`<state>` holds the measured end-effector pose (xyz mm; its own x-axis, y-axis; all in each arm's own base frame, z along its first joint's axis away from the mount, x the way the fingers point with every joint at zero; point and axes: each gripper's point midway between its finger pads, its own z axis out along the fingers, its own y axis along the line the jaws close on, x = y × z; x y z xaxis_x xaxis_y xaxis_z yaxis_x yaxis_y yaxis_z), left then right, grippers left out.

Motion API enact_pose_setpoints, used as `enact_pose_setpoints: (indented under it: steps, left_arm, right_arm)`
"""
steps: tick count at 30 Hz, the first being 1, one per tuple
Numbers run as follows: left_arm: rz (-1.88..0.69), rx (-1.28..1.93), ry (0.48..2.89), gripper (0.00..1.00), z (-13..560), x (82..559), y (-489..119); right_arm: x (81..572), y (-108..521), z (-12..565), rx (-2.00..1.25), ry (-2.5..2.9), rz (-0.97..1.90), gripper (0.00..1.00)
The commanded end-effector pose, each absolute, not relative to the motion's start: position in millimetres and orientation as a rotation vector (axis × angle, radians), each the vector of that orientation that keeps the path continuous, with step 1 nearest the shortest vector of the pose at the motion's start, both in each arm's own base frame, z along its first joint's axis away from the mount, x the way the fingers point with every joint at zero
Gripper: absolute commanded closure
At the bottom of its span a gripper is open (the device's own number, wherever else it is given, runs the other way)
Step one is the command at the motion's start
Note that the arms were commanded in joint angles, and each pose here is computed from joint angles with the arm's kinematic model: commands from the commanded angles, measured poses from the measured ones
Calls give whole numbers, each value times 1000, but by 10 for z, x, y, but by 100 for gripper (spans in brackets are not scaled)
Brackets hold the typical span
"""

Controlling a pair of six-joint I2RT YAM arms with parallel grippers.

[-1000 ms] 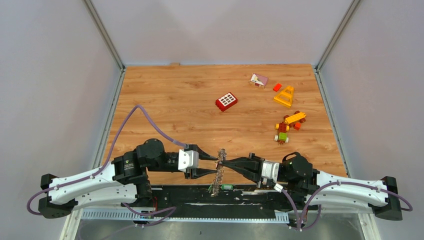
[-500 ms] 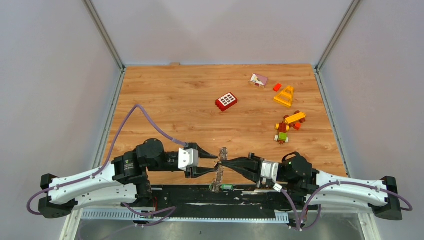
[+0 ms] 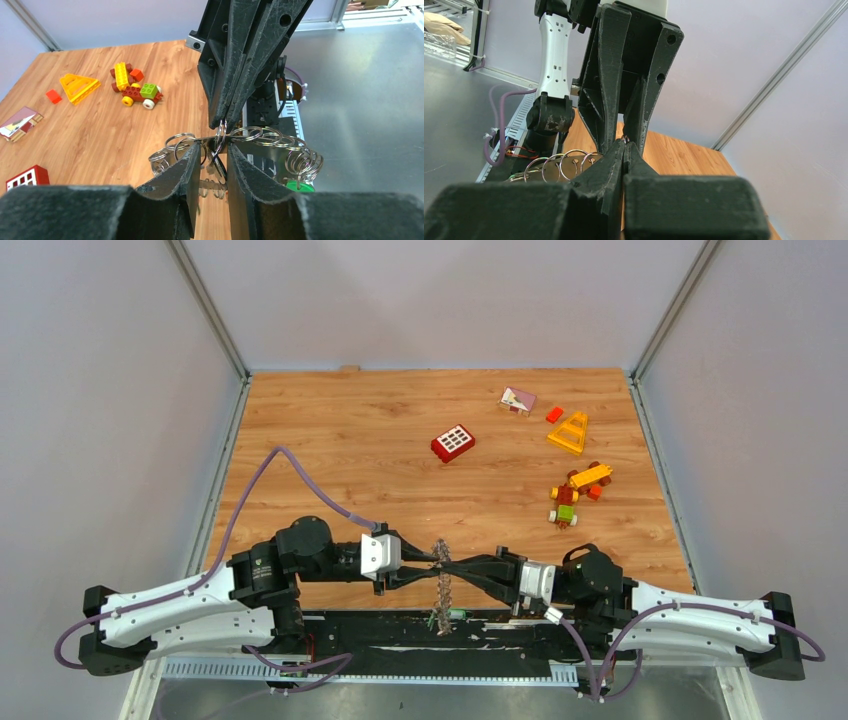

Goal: Remove the keys from the keyring

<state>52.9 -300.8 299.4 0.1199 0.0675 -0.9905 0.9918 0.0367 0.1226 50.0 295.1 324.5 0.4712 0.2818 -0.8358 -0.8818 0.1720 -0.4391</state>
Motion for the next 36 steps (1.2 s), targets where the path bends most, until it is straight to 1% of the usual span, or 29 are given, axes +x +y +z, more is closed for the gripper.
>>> enact_pose_setpoints:
  steps: [1,8,17,19,20,22,25,28,32,36]
  left_arm:
    - [-1080,1263,1159,66,3093,512,-3029]
    - [-1068,1271,1173,64,3047,526,-3033]
    - [-1058,1288,1175,75,3025,525,-3028]
    - [-1054,1289,1177,76,3019,530,-3025]
    - [-1053,1291,1177,75,3018,532,-3026]
    - [-1052,1290,1180,68,3015,534,-3026]
    - [-1051,1289,1183,64,3005,537,-3028]
    - [-1051,1288,1184,64,3004,540,-3030]
    - [-1053,1294,1183,69,2997,529,-3028]
    - [-1049,1296,1192,67,2978,536,-3026]
  right_arm:
    - [497,2812,3637,-984,589,920,100]
    - [492,2794,3651,-980,584,920,100]
    - [495,2790,3664,-977,582,919,100]
    - [495,2783,3674,-974,580,917,100]
    - [497,2782,3672,-973,580,916,100]
    - [498,2777,3668,-972,580,916,100]
    - [495,2771,3671,-970,579,917,100]
    - [498,2766,3673,-967,581,918,100]
    - [497,2768,3667,-967,582,920,100]
    - [491,2761,3666,-967,580,921,100]
